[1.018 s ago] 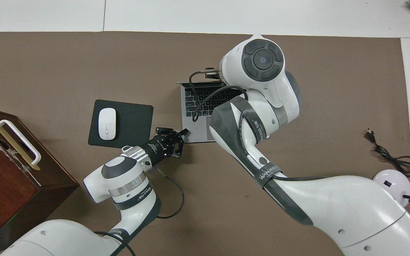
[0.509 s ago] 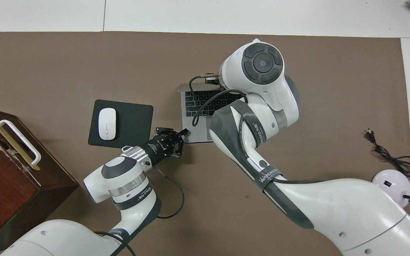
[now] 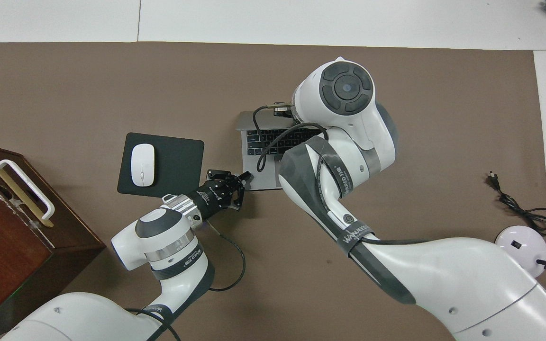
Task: Close laptop with both arms
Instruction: 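Push the laptop screen down toward the keyboard with the right gripper, then press the screen further down with the right gripper against the base, then lift the right gripper off the closed laptop and draw it back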
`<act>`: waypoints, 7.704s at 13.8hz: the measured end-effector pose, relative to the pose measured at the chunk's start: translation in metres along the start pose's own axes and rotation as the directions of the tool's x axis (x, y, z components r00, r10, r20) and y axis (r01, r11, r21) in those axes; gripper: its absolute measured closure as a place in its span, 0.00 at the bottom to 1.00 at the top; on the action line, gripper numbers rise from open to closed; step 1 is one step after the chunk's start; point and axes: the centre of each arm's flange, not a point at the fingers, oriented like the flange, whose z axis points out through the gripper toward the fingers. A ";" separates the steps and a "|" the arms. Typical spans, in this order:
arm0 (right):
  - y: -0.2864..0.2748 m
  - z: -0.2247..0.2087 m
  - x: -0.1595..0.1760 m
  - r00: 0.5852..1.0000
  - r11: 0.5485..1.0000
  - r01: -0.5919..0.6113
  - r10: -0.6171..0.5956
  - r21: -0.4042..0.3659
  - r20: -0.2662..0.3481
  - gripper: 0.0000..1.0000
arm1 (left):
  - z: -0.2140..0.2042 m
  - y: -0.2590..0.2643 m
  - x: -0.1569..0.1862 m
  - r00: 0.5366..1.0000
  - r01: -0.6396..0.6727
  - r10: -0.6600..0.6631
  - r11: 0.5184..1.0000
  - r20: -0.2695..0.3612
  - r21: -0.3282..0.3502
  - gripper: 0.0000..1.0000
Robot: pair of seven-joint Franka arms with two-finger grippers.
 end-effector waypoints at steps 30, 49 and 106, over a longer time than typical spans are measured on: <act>-0.006 0.049 -0.041 0.994 0.999 -0.023 0.028 -0.049 0.102 0.99 | 0.001 -0.003 -0.002 0.999 -0.045 0.045 0.999 -0.015 -0.007 0.99; 0.004 0.067 -0.049 0.991 0.998 -0.027 0.035 -0.063 0.126 0.99 | 0.001 -0.005 -0.002 0.997 -0.069 0.069 0.997 -0.018 -0.020 0.99; 0.121 -0.123 0.016 1.000 0.995 0.031 -0.030 -0.097 0.010 0.99 | 0.008 -0.001 0.007 0.995 -0.077 0.075 0.997 0.062 0.024 0.99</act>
